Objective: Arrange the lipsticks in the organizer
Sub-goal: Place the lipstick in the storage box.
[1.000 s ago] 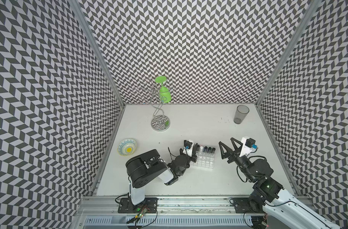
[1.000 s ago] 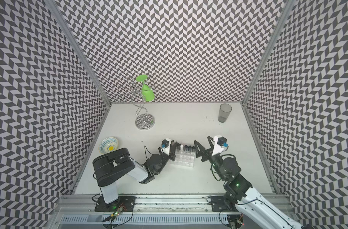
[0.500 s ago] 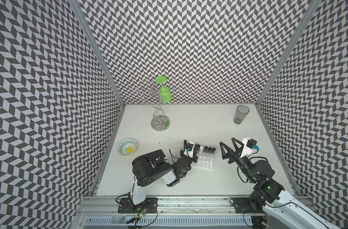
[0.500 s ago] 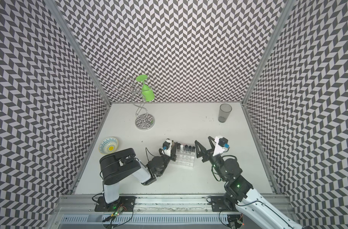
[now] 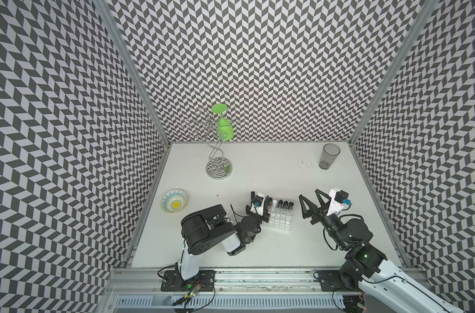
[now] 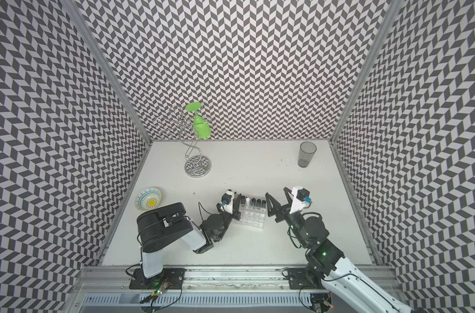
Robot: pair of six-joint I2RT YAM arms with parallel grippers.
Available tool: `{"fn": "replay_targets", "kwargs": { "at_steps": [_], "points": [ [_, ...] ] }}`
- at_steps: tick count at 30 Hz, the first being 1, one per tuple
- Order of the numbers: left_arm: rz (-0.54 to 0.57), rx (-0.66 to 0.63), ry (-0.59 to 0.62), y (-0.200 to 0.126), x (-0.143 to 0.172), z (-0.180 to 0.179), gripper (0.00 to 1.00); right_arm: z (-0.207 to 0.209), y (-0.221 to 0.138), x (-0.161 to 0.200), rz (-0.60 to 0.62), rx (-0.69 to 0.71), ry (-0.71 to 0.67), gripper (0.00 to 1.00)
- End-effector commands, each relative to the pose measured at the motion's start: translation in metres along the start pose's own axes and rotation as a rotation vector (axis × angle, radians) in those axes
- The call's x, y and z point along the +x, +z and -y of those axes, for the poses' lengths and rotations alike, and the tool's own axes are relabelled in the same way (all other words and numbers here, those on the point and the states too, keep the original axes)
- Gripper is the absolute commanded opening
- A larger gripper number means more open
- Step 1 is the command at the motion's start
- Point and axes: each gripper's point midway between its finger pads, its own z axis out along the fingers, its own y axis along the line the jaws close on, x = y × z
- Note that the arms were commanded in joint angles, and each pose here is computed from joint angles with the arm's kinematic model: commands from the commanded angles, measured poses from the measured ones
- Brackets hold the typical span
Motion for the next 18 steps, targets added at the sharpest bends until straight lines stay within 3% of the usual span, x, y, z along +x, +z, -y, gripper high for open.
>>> {"fn": "replay_targets", "kwargs": {
  "at_steps": [1, 8, 10, 13, 18],
  "points": [
    [0.035, -0.009, -0.016, -0.006, -0.002, -0.003, 0.13, 0.001, -0.001, -0.009, 0.041, 0.003, -0.001, 0.90],
    [0.038, -0.006, -0.007, -0.003, 0.003, 0.001, 0.10, 0.001, -0.004, -0.010, 0.051, 0.004, 0.003, 0.90],
    [0.026, -0.024, 0.012, -0.002, 0.004, -0.001, 0.19, 0.001, -0.004, -0.011, 0.052, 0.001, 0.003, 0.90],
    [0.030, -0.021, 0.015, -0.005, 0.003, -0.001, 0.25, 0.001, -0.004, -0.011, 0.052, 0.002, 0.003, 0.89],
    [0.042, -0.011, 0.038, -0.011, -0.005, 0.007, 0.61, 0.000, -0.004, -0.012, 0.055, -0.004, 0.006, 0.90]
  ]
}}
